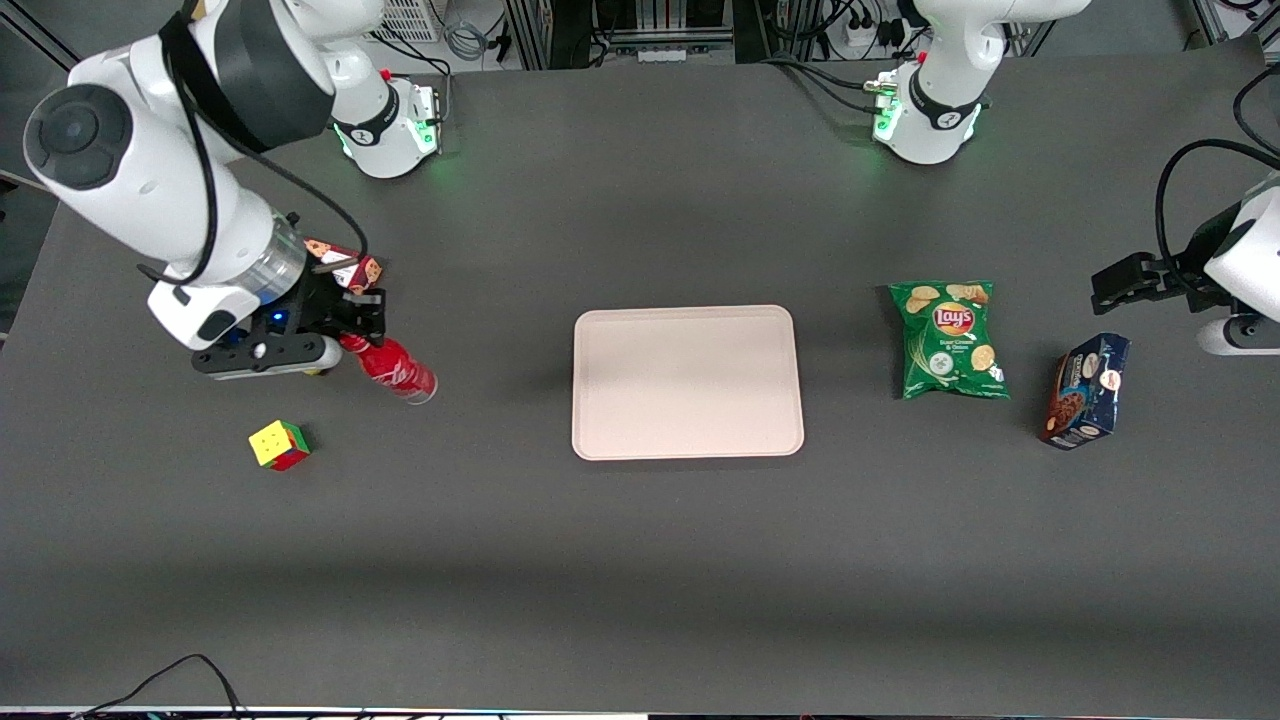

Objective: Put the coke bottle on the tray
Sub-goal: 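Lift the bottle and carry it over the white tray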

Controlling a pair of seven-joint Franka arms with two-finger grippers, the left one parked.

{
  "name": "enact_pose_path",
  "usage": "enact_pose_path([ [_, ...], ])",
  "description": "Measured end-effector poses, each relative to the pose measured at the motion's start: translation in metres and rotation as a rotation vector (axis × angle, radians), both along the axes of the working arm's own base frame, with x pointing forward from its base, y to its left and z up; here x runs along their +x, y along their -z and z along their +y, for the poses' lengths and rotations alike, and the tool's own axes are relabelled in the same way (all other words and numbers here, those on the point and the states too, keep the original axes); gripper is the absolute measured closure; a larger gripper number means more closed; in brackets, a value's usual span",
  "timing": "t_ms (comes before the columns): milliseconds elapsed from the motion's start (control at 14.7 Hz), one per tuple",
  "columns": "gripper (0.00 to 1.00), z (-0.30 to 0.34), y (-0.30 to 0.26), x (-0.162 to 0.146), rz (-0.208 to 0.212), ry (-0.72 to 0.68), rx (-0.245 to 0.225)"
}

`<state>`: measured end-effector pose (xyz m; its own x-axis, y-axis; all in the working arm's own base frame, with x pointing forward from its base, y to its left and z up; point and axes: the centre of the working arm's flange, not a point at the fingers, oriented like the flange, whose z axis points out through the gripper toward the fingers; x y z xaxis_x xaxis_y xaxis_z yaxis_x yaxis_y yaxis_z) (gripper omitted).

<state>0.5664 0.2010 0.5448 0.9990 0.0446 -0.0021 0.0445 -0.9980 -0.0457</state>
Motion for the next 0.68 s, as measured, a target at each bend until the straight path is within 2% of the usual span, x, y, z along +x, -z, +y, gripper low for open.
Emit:
enact_pose_path([
  [273, 0.68, 0.067, -0.013, 0.002, 0.048, 0.084, 0.025],
  [477, 0.68, 0.124, 0.005, 0.002, 0.094, 0.118, 0.052],
  [682, 0.68, 0.172, 0.037, -0.004, 0.137, 0.13, 0.039],
])
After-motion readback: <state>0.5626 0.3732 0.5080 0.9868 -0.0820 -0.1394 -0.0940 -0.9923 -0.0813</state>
